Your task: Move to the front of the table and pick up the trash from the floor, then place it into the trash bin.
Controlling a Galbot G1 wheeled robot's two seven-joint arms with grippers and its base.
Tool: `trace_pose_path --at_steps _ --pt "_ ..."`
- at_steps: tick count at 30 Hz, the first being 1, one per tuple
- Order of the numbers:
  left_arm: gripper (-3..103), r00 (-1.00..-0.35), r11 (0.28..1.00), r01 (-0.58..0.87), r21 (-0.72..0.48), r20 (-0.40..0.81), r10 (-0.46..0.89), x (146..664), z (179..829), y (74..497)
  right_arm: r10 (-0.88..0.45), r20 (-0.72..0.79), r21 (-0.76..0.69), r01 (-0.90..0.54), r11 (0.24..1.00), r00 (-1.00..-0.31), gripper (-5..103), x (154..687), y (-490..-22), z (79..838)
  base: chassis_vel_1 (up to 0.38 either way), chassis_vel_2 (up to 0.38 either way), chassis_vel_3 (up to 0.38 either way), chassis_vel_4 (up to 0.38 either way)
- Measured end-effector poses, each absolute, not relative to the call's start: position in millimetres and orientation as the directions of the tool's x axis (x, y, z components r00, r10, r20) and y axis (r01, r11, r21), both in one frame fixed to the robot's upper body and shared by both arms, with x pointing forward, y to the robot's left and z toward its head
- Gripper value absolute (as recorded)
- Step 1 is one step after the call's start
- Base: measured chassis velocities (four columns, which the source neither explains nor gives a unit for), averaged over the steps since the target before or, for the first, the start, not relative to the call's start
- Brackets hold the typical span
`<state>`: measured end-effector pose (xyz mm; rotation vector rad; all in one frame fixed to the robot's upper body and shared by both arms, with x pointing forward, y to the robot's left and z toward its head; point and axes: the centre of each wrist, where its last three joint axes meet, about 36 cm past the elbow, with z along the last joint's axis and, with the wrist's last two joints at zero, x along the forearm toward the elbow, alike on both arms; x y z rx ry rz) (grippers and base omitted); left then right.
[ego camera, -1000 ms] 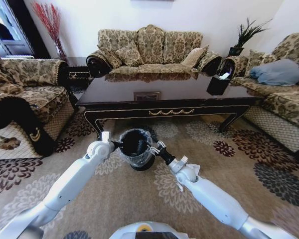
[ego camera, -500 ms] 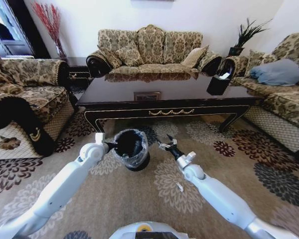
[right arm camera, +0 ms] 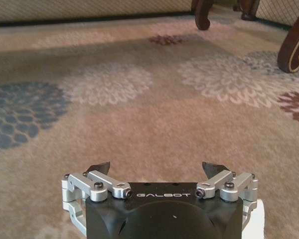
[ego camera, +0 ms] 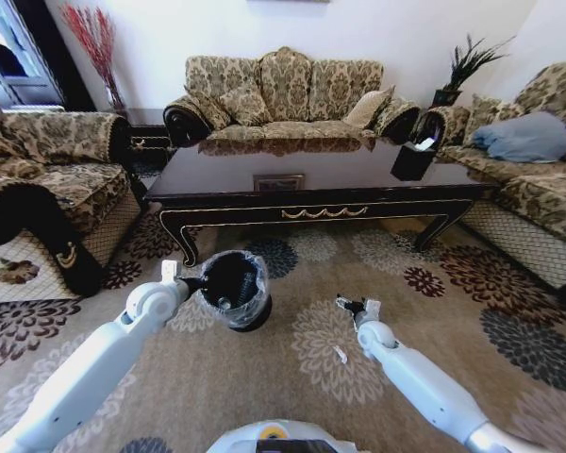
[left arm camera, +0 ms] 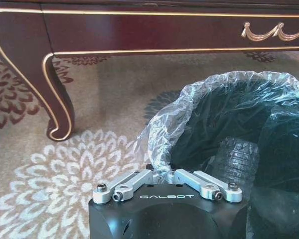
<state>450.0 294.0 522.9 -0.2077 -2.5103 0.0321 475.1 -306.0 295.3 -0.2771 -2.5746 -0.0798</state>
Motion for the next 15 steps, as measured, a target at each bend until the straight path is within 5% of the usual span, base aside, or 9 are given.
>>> trace_pose_path --at_steps 15 --pt "2 -0.803 0.989 0.135 -0.065 0.577 0.148 443.6 525.1 297.6 0.314 0.58 -0.151 0.279 0.948 -0.752 100 478.0 -334.6 237.7 0.0 0.0 0.0 0.0"
